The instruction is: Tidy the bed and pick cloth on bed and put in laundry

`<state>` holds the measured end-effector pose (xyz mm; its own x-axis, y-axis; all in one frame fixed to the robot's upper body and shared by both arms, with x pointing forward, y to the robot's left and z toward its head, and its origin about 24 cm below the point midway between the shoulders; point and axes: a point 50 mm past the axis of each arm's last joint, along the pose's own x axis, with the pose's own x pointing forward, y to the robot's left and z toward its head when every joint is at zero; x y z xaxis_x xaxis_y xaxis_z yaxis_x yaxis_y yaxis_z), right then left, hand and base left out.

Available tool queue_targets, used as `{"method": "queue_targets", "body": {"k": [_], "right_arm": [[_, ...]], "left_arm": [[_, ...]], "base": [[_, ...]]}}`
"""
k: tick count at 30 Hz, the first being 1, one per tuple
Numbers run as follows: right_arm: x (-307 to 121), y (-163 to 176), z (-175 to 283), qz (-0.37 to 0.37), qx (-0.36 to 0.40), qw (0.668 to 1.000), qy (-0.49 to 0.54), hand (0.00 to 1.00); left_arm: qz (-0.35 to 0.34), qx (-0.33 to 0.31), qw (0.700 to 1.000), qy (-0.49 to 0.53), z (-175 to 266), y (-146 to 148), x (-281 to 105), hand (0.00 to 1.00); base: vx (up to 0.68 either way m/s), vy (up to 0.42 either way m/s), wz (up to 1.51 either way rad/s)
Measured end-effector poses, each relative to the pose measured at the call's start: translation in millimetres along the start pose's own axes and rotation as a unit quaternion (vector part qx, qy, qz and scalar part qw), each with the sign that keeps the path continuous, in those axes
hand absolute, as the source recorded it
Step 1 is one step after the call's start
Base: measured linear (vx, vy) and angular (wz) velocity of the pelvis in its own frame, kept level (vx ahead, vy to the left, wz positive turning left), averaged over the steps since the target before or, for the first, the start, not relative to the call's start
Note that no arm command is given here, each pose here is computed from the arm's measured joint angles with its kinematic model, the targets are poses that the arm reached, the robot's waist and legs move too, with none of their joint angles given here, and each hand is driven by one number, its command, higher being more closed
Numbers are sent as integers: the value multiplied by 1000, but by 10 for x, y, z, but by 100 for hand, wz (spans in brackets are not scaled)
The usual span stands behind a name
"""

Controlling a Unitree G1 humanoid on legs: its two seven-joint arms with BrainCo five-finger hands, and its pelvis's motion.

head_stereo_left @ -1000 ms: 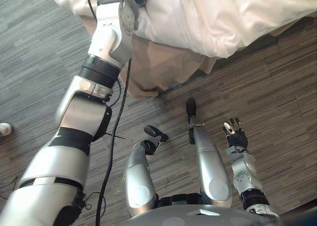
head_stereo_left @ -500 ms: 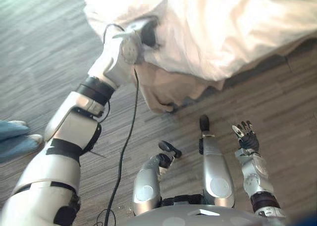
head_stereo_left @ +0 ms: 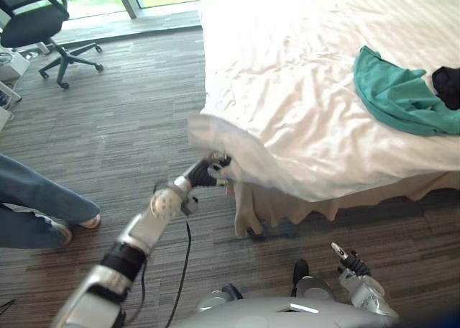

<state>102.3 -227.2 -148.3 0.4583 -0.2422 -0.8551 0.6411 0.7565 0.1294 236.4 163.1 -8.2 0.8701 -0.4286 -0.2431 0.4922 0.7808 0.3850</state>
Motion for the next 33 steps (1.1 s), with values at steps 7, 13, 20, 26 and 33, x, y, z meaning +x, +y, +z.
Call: {"method": "queue_targets", "body": {"k": [7,13,20,26,33], "right_arm": [[-11,-88,-138,-14,16,999,34,0],[-61,-79,-332,-9,23,999,45,0],[-81,-3,-384,9,-1,999,35,0],[-80,24,-372,15,-18,999,29,0],[-78,42,-376,17,-22,999,28,0]], "left_arm": [[18,-132,966,221,-838,-701,-437,0],[161,-304,841,418,-1516,-1008,-1203,0],[236,-374,780,442,-1601,-1145,-1443,0],[237,-391,781,425,-1573,-1150,-1356,0],[228,-398,784,417,-1554,-1148,-1264,0]], "base": [[-32,-21,6],[-36,-56,8],[-25,-21,0],[-22,-34,1],[-2,-5,0]]}}
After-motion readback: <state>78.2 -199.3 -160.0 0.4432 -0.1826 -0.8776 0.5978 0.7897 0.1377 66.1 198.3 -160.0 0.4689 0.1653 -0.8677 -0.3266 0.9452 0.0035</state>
